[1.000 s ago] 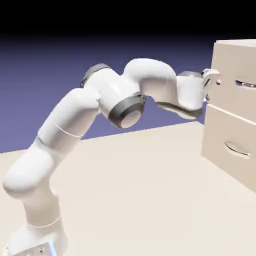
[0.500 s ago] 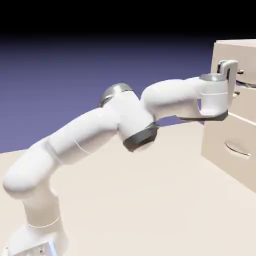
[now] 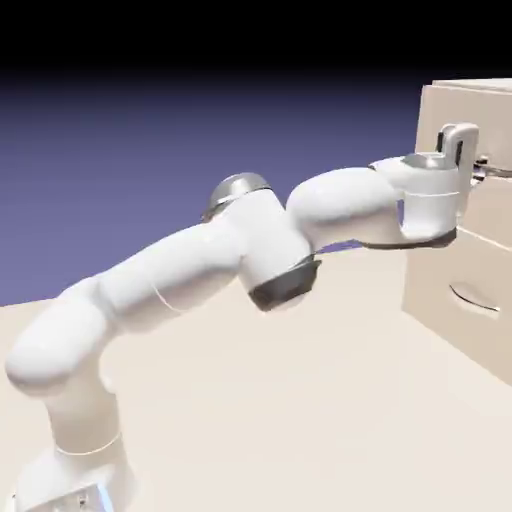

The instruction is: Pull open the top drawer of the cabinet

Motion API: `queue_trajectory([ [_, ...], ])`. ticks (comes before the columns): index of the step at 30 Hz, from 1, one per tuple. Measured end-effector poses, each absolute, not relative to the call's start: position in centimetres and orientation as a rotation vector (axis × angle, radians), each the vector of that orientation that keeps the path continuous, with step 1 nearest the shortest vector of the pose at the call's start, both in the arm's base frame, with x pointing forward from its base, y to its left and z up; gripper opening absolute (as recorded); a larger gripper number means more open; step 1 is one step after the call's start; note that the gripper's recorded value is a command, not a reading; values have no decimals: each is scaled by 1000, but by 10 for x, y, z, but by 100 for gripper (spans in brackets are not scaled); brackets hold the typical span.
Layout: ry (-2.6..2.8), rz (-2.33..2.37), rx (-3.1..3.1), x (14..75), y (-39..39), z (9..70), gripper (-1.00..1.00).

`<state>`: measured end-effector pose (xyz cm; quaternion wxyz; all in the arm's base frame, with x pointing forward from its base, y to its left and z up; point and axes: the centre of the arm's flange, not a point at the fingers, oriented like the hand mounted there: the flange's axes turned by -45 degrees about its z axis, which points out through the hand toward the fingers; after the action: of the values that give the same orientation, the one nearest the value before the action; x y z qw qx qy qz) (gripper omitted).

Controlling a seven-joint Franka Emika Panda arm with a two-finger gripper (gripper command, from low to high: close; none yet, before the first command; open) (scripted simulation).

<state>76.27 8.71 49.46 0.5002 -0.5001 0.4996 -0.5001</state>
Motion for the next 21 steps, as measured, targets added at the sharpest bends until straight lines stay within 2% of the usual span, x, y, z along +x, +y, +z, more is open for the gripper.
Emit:
queue_trajectory([
  [21, 1208, -1209, -1209, 614, 87, 494, -100],
])
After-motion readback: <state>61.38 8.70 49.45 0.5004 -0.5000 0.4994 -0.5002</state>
